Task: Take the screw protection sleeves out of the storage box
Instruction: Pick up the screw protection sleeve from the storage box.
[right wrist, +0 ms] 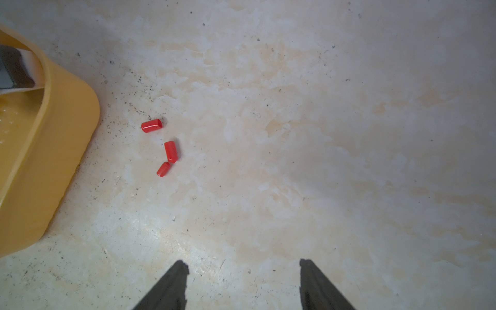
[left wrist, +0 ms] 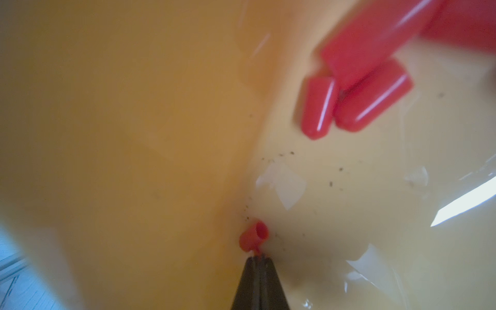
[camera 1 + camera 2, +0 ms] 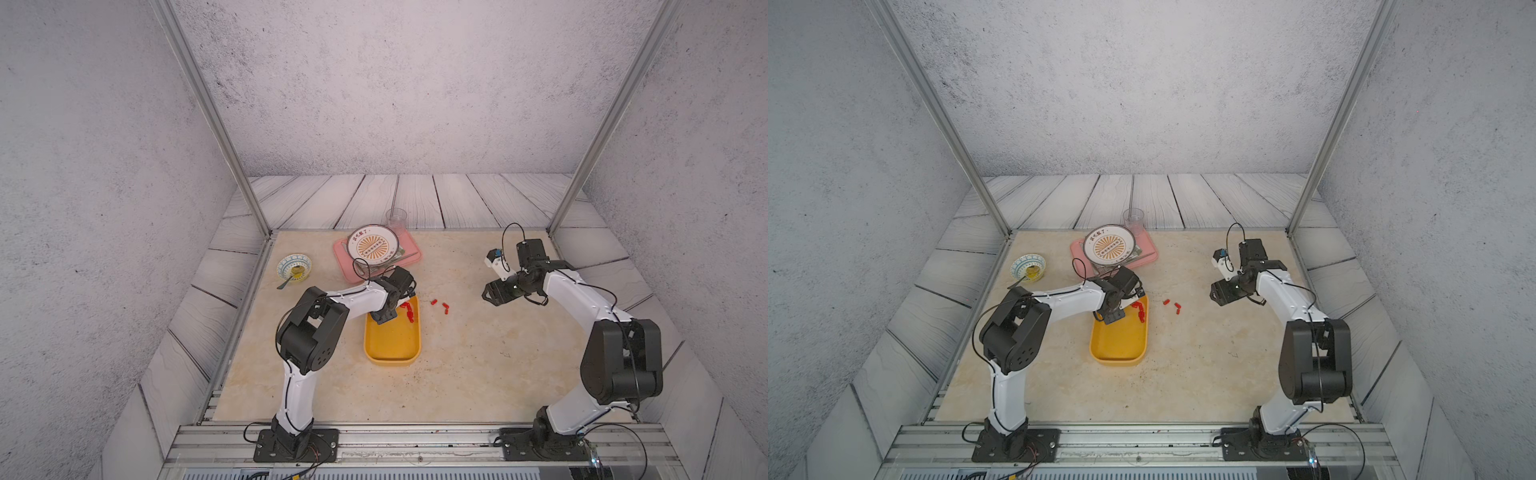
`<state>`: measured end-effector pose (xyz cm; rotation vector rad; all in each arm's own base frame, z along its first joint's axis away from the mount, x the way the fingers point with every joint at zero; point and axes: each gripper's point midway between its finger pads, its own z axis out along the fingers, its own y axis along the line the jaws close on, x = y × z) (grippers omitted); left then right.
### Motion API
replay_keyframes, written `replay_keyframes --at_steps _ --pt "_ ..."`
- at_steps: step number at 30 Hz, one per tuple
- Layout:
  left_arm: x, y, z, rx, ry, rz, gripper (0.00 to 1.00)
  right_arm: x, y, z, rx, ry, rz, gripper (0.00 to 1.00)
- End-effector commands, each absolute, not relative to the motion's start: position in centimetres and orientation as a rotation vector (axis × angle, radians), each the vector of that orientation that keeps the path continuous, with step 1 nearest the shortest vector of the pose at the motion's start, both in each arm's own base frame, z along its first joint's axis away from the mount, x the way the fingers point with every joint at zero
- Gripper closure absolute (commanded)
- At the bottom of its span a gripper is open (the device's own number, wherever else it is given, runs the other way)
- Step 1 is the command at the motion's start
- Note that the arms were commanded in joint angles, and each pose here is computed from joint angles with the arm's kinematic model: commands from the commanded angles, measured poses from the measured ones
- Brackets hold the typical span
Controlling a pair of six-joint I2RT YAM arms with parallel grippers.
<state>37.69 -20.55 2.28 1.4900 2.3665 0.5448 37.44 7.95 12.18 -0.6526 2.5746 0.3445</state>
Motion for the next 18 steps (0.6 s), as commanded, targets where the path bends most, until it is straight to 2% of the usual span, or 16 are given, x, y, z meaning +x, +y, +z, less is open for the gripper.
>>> replay_keyframes --at_steps 1,13,18 --pt "37.3 -20.9 4.2 1.459 2.379 0.482 0.98 36.8 8.1 12.5 -0.665 2.573 0.371 0.31" --pt "35.7 -21.9 7.3 1.434 2.391 0.371 0.98 36.8 8.1 12.6 -0.660 2.573 0.372 0.31" --pt "34.2 -24.6 10.3 1.409 2.391 0.192 0.98 37.2 7.7 13.1 -0.600 2.578 0.367 0.31"
